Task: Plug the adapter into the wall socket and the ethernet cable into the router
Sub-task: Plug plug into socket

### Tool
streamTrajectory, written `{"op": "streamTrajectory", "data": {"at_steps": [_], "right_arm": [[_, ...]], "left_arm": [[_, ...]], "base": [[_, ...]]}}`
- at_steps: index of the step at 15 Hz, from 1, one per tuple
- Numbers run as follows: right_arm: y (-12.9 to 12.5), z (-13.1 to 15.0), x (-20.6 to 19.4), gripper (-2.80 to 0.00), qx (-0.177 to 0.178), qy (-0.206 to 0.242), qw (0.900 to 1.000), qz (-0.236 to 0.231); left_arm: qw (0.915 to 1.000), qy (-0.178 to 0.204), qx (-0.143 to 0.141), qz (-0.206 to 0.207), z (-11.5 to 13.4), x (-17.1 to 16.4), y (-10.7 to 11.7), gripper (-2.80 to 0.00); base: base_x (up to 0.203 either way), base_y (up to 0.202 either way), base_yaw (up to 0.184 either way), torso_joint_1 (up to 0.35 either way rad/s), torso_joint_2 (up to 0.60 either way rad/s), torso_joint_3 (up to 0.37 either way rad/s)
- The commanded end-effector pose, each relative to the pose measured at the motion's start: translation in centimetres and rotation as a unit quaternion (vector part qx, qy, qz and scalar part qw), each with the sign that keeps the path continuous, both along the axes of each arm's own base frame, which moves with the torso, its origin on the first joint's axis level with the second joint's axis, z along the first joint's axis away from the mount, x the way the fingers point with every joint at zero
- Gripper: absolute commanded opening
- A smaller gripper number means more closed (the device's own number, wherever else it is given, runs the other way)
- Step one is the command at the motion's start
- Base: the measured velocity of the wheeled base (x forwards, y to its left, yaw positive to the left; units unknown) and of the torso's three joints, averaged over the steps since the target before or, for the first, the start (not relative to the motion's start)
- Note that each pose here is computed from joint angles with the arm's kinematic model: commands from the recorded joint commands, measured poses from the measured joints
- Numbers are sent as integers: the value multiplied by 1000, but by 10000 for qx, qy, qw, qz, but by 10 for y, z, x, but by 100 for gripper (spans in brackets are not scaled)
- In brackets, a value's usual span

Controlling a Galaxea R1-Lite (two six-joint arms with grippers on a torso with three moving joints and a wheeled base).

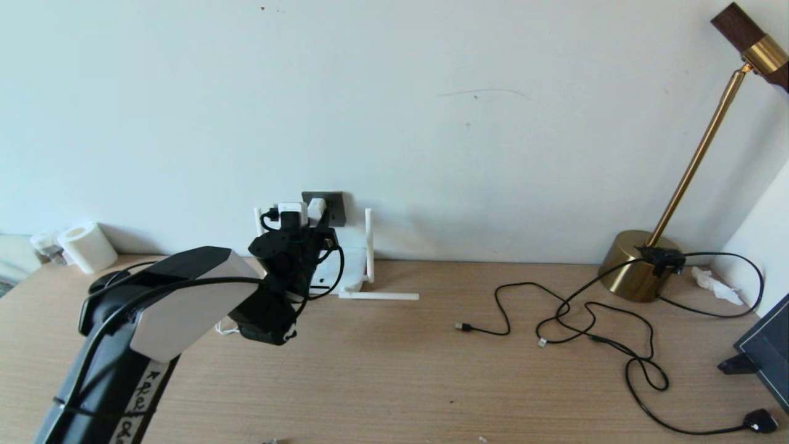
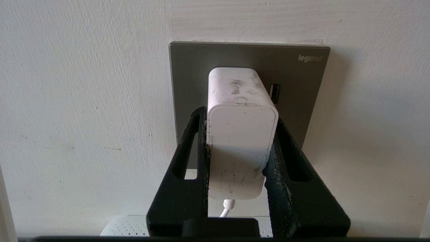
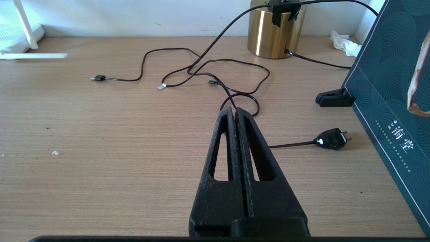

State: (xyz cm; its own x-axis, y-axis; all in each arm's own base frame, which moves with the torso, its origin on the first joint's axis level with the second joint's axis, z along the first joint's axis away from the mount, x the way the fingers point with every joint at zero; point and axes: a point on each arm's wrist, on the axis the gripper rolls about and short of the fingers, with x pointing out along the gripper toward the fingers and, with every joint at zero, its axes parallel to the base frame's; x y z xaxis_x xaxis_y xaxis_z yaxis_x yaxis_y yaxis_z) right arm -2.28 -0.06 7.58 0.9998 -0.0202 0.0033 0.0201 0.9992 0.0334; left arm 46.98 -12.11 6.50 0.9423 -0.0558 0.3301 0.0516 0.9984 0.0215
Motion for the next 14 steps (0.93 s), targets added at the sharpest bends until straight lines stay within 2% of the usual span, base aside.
{"op": "streamTrajectory", "data": {"at_steps": [1,4,5,14], "right_arm": [[0,0,0,-280,2,-6,10000,1],[0,0,0,-280,2,-6,10000,1],[0,0,0,-280,2,1,10000,1],[0,0,0,-280,2,0,10000,1]], "left_arm": [[9999,-106,-32,15,6,-1,0,-280],[10000,-85,-24,8,5,-2,1,-280],[10000,-65,-18,8,4,-2,1,0],[10000,-34,-68,-35,8,-6,-1,0]], "base": [[0,0,0,0,0,0],[0,0,0,0,0,0],[0,0,0,0,0,0],[0,0,0,0,0,0]]}}
